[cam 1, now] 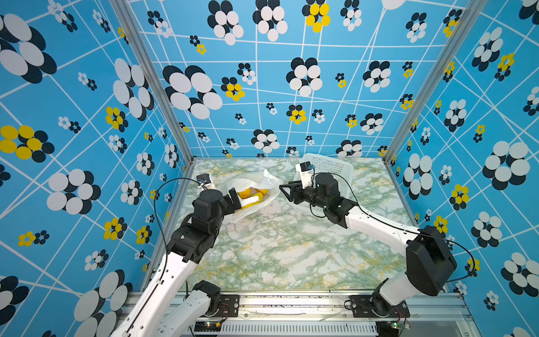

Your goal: Untie the knot of the plastic bag and take out the fruit

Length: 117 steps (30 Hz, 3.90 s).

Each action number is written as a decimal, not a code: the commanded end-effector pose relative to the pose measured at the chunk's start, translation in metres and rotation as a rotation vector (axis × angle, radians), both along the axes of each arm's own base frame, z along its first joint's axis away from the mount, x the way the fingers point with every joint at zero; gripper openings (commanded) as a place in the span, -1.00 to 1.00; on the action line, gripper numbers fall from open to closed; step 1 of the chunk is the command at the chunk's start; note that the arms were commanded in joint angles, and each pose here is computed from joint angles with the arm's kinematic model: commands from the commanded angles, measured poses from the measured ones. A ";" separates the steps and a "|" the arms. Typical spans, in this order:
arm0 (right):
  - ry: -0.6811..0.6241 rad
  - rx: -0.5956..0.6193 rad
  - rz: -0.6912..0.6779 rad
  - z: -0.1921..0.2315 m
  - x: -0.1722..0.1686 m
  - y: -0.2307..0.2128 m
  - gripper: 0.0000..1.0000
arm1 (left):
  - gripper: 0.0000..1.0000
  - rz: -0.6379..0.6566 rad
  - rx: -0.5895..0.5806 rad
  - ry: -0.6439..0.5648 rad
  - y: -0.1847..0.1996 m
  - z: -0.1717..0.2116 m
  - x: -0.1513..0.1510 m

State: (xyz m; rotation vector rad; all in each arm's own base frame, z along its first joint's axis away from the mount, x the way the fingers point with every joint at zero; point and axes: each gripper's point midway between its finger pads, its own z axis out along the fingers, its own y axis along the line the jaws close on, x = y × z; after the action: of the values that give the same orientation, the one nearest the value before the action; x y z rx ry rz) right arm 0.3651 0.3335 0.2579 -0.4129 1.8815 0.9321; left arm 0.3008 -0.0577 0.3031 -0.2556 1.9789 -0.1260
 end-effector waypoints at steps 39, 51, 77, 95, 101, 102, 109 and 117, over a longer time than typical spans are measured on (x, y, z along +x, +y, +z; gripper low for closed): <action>-0.315 -0.652 0.040 -0.030 0.002 0.043 0.98 | 0.99 -0.029 0.200 0.125 -0.019 -0.027 0.018; -0.290 -0.586 -0.085 -0.004 0.027 0.048 -0.38 | 0.98 -0.027 0.260 0.207 -0.024 -0.056 0.033; -0.189 -0.186 -0.271 0.012 0.002 -0.034 -1.00 | 0.99 -0.256 0.428 0.376 -0.091 -0.113 0.061; -0.304 -0.088 -0.043 0.017 -0.031 -0.008 -1.00 | 0.99 -0.086 0.696 0.500 -0.083 -0.158 0.084; -0.305 -0.087 -0.041 0.018 -0.032 -0.009 -1.00 | 0.98 -0.013 0.609 0.549 -0.051 -0.167 0.087; -0.307 -0.083 -0.037 0.019 -0.033 -0.009 -1.00 | 0.98 -0.005 0.588 0.561 -0.045 -0.169 0.088; -0.310 -0.081 -0.038 0.020 -0.033 -0.009 -1.00 | 0.22 -0.017 0.533 0.567 -0.042 -0.170 0.089; -0.261 -0.113 -0.063 0.005 -0.020 -0.004 -1.00 | -1.00 -0.057 0.390 0.451 -0.044 -0.126 0.082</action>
State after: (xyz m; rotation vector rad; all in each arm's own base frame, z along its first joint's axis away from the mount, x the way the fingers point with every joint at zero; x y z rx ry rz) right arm 0.3380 0.3267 0.2577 -0.5366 1.7057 0.7030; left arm 0.3856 -0.1007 0.1548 0.0700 2.4415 0.4145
